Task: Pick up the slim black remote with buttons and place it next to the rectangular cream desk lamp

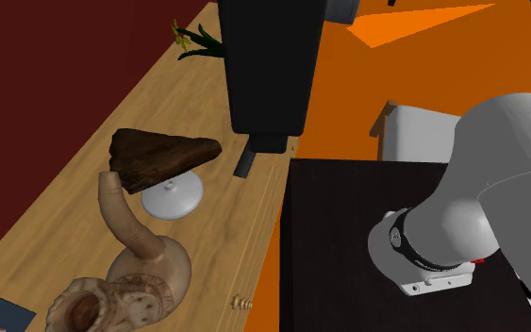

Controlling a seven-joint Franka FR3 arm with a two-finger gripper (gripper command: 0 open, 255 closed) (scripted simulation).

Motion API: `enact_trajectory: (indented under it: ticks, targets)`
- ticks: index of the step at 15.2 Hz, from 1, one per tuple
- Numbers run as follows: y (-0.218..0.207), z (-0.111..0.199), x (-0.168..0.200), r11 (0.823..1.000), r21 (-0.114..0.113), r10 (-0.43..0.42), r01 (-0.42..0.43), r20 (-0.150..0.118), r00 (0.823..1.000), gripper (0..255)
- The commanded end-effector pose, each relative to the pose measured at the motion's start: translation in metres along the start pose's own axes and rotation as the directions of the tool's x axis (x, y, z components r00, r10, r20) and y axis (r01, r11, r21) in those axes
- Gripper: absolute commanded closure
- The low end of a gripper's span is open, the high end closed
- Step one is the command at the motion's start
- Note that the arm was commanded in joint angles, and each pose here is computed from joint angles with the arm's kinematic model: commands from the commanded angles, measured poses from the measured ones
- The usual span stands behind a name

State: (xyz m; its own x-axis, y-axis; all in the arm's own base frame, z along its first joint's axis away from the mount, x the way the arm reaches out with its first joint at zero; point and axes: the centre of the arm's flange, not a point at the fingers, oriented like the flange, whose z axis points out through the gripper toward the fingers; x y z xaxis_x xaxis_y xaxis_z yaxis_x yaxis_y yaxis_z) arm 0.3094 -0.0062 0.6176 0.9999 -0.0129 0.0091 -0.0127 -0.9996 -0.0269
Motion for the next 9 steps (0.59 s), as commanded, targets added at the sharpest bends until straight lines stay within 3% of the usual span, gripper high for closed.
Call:
enact_trajectory:
  ticks: [1,5,9]
  targets:
    - [0.0,0.0,0.0,1.0,0.0,0.0,0.0,0.0,1.0,0]
    - [0.026,0.044,-0.011,0.992,-0.009,-0.127,0.126,-0.003,0.992,0]
    - [0.053,0.088,-0.019,0.968,-0.017,-0.251,0.251,-0.005,0.968,0]
